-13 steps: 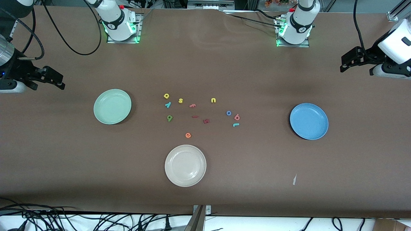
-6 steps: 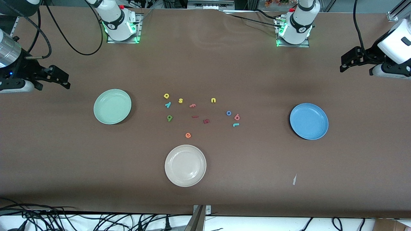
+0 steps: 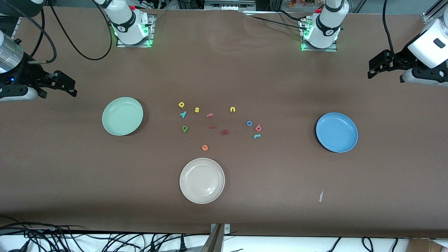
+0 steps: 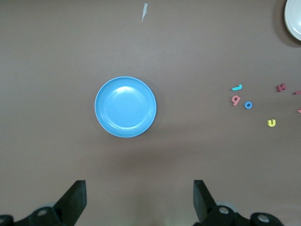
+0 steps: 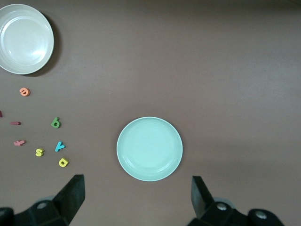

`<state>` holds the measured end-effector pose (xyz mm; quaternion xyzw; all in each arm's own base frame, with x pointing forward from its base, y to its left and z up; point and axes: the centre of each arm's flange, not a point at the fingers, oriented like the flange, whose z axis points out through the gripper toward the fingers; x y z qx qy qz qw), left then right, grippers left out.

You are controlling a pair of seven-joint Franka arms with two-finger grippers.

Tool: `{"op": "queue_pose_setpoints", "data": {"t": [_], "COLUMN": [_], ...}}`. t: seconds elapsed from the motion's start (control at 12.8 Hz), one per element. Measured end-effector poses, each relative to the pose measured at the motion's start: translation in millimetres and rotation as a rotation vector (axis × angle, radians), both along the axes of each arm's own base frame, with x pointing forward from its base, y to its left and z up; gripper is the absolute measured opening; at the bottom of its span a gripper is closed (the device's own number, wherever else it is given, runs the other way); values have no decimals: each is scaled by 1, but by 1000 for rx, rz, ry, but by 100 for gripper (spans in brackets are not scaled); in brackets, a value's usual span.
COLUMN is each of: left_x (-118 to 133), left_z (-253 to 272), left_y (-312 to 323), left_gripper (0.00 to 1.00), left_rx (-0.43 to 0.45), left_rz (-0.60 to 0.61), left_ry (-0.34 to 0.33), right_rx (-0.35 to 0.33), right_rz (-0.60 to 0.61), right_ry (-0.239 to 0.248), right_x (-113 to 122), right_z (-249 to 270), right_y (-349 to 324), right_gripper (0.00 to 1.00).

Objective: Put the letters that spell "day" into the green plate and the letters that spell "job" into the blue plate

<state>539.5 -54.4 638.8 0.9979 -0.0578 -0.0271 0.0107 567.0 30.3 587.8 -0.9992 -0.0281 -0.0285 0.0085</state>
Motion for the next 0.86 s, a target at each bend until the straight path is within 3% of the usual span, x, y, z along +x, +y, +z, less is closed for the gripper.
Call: {"op": "queue_pose_setpoints", "data": {"t": [0.55,0.86], "left_x": [-4,-9], "left_z": [8,4], "left_y": [-35,-45], "left_gripper": [100,100], "left_rx": [-2,2], "left_rz": [-65,-82], "left_ry": [-17,13], "right_rx": [0,-1], "right_rz": [-2,-10], "right_ry": [6,7], "right_x": [-1,-2], "right_z": [0,1], "right_y": [-1,-6], "right_gripper": [100,100]}}
